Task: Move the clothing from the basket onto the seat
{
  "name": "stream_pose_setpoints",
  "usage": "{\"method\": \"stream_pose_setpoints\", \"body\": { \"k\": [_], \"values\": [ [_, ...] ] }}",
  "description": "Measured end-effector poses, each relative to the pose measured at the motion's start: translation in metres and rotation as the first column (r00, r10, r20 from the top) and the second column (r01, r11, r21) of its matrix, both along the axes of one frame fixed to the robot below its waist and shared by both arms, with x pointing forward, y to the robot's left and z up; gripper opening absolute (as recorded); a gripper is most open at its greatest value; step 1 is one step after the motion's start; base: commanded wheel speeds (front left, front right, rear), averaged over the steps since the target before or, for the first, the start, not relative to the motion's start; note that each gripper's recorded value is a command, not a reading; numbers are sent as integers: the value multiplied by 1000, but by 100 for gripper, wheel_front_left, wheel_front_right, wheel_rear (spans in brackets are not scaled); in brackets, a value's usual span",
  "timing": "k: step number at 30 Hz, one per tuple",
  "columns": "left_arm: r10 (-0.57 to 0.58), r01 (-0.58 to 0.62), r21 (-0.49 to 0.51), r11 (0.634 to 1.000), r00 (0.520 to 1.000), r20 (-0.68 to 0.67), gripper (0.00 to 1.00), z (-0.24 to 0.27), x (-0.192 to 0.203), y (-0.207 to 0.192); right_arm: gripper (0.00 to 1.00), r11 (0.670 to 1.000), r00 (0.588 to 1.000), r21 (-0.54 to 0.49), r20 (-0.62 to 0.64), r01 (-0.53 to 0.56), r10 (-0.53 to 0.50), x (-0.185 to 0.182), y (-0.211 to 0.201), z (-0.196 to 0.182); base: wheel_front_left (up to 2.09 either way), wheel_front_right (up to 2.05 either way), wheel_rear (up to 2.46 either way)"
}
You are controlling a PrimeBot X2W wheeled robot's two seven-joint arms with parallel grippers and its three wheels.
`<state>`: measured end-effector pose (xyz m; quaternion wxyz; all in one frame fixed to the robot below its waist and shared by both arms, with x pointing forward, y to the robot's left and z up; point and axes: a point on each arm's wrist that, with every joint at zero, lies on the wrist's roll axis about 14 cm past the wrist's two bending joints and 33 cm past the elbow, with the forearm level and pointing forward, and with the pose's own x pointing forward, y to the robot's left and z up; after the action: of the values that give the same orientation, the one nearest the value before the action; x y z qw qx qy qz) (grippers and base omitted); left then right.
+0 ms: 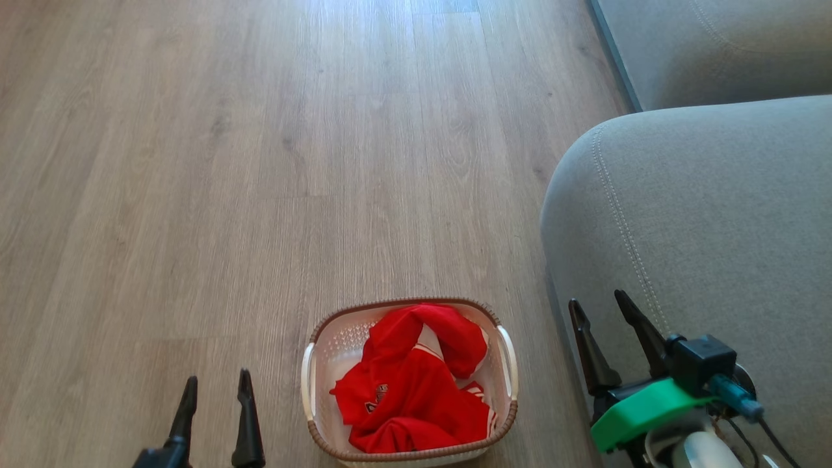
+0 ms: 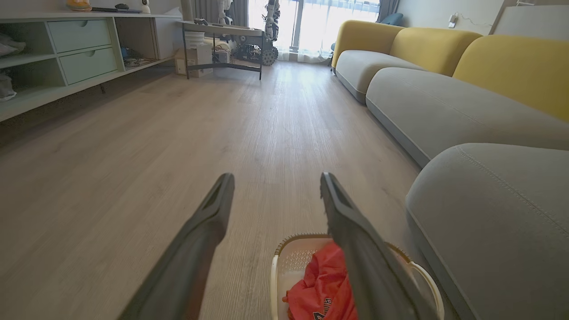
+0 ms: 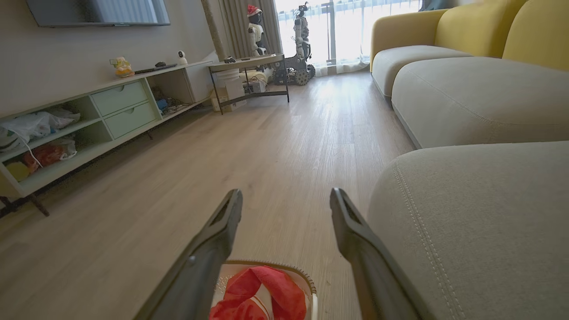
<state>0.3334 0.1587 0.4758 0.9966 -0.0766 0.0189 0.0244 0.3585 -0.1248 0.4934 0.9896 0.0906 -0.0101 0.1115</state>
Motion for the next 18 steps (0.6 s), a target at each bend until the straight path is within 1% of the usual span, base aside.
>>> {"method": "stream_pose_setpoints", "body": {
  "k": [6, 18],
  "values": [
    [-5, 6, 54, 999, 1000, -9, 100, -6, -5, -1, 100, 997, 1000, -76, 12, -9, 10, 0, 2, -1, 0, 0, 0],
    [-5, 6, 47, 999, 1000, -15, 100, -8, -5, -1, 100, 997, 1000, -74, 11, -7, 8, 0, 2, -1, 0, 0, 0]
  ]
}}
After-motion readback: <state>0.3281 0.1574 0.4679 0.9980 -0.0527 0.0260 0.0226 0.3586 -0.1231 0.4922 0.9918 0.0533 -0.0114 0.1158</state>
